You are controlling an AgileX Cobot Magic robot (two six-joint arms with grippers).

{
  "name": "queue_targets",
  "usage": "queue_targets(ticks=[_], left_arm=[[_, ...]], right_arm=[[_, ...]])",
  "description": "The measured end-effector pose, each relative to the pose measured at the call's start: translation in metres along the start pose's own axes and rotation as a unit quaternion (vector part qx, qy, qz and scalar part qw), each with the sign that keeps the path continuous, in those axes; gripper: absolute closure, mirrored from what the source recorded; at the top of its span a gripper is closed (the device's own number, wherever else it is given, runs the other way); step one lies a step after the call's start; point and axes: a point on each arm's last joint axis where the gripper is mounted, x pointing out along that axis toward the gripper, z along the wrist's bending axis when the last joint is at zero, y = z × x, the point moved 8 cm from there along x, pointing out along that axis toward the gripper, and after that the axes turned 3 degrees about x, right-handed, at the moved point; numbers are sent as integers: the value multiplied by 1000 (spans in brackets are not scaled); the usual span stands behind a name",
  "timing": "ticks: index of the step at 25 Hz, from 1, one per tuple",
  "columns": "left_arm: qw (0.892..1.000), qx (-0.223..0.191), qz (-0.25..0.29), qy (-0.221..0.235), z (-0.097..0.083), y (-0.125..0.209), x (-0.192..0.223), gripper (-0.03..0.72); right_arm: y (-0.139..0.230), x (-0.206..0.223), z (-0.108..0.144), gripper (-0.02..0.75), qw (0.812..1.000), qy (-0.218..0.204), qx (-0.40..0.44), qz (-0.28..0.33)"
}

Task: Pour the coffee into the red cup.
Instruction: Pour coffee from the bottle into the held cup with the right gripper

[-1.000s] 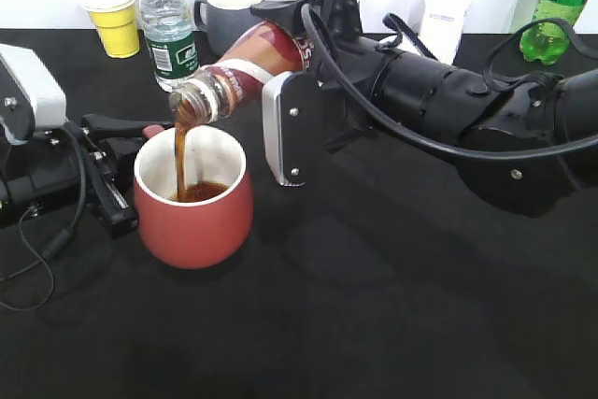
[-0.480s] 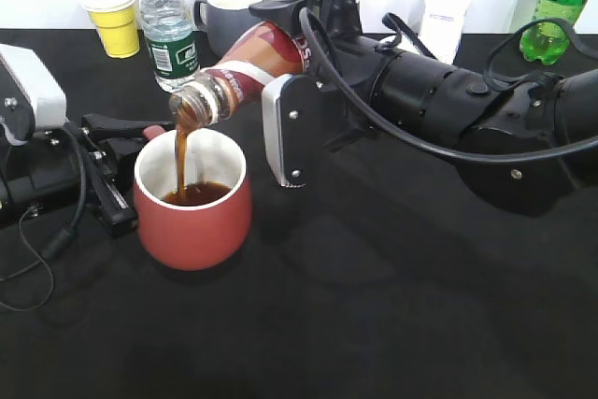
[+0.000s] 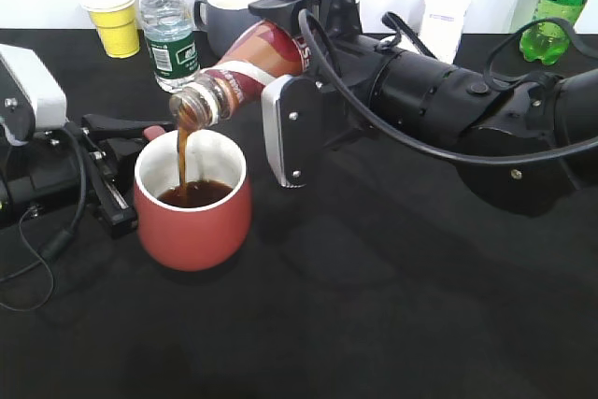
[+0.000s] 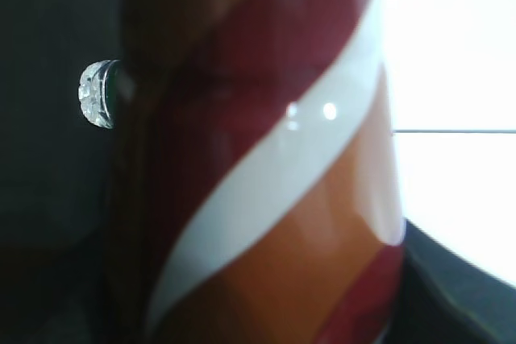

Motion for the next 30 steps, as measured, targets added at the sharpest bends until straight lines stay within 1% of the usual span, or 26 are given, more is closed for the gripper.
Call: queue_targets(ticks=[21, 30], left_arm=[[1000, 1, 0, 0, 0, 0, 0, 604], [1000, 1, 0, 0, 0, 0, 0, 604]], right_arm=[[0, 0, 0, 209, 1000, 1, -11, 0], [-1, 0, -4, 209, 1000, 12, -15, -2]])
